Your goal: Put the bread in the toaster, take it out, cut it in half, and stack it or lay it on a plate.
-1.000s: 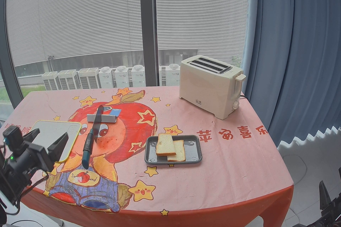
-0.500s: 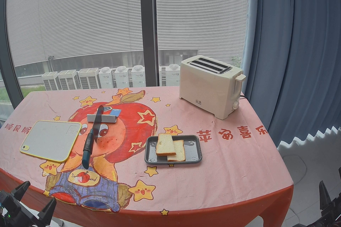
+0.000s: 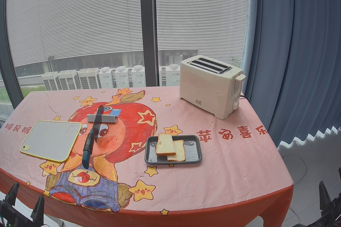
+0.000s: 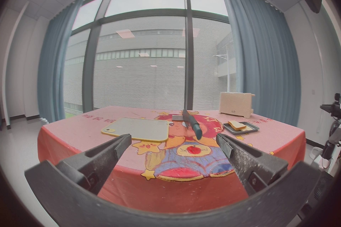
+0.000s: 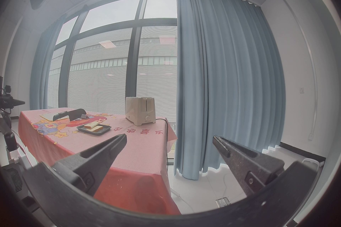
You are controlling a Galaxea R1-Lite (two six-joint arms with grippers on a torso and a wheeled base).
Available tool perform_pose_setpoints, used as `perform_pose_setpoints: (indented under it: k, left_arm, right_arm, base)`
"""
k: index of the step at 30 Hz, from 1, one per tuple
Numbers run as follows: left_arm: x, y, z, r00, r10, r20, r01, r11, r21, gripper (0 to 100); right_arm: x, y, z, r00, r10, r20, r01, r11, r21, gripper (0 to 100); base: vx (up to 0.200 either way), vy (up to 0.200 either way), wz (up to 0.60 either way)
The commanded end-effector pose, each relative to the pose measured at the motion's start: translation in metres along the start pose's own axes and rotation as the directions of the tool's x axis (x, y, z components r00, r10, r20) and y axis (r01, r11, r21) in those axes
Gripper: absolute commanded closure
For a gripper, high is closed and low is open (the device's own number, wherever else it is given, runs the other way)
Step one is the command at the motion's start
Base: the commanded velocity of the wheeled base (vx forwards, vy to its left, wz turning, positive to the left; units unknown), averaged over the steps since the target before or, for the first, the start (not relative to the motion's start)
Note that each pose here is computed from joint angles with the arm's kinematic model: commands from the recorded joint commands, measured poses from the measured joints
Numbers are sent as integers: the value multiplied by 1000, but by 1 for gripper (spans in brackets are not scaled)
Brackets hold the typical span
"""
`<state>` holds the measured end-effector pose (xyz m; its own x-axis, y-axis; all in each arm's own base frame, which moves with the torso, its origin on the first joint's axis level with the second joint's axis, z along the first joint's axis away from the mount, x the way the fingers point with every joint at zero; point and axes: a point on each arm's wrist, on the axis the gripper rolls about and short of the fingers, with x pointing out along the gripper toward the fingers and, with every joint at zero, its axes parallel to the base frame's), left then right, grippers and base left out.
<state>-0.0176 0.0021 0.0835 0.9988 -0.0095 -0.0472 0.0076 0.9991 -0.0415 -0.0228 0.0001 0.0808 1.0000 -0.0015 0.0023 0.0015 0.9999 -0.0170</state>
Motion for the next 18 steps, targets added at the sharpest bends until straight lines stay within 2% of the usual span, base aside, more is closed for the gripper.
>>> perform_pose_setpoints:
  k: [1, 18]
  left_arm:
    - [-5, -1, -5, 996, 50, 69, -49, 999, -6, 0]
    - [-5, -1, -5, 997, 45, 70, -45, 999, -5, 0]
  right_arm:
    - [0, 0, -5, 1000, -5, -1, 5, 1000, 0, 0]
    - [0, 0, -5, 1000, 3, -2, -3, 1000, -8, 0]
  base:
    - [0, 0, 0]
    - [0, 0, 0]
